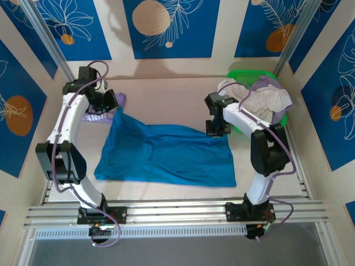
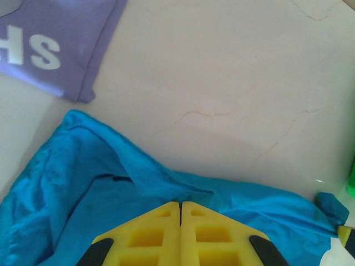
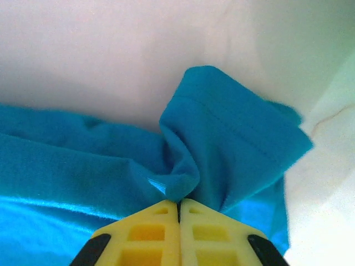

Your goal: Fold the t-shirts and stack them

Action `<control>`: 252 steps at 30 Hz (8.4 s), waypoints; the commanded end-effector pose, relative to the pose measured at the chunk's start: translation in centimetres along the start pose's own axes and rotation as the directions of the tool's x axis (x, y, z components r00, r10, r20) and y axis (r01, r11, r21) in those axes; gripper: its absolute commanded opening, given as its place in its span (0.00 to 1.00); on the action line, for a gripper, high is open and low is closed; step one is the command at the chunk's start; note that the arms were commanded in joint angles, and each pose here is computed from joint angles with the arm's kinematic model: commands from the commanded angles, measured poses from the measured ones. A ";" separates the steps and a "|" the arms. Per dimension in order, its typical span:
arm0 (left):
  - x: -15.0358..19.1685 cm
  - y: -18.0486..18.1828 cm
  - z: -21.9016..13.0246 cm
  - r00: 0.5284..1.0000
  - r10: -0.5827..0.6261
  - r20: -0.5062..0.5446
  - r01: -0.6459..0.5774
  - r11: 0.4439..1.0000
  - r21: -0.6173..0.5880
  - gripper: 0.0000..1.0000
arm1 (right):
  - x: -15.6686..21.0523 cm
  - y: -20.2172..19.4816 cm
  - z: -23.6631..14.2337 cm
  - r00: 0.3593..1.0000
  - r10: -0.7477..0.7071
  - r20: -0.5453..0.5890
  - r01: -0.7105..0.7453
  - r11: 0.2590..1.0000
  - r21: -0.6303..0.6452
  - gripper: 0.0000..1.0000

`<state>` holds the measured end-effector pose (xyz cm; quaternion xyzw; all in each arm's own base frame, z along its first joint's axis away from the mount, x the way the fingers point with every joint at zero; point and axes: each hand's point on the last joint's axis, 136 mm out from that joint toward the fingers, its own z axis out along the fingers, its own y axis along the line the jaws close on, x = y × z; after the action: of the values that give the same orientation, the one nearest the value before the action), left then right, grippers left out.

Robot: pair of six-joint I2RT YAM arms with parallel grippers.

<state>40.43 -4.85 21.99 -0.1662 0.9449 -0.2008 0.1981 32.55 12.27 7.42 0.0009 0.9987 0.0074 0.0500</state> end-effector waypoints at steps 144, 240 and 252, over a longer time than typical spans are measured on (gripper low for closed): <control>6.7 6.8 5.5 0.944 -0.161 -0.288 0.176 0.984 0.026 0.00 | 7.5 19.6 -5.7 0.939 -0.288 0.187 0.333 0.899 -0.285 0.37; 6.5 8.1 5.9 0.934 -0.146 -0.327 0.177 0.982 0.066 0.00 | 5.4 37.1 -6.3 0.857 -0.450 0.250 0.514 0.738 -0.436 0.00; 11.2 9.1 2.5 0.935 -0.159 -0.316 0.163 0.986 -0.014 0.00 | 8.8 34.8 -5.2 0.872 -0.460 0.167 0.478 0.729 -0.490 0.00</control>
<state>31.75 -2.73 12.34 -0.2000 0.9429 -0.2635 0.0399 24.31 46.91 10.45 -0.2653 0.9326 0.2346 0.0697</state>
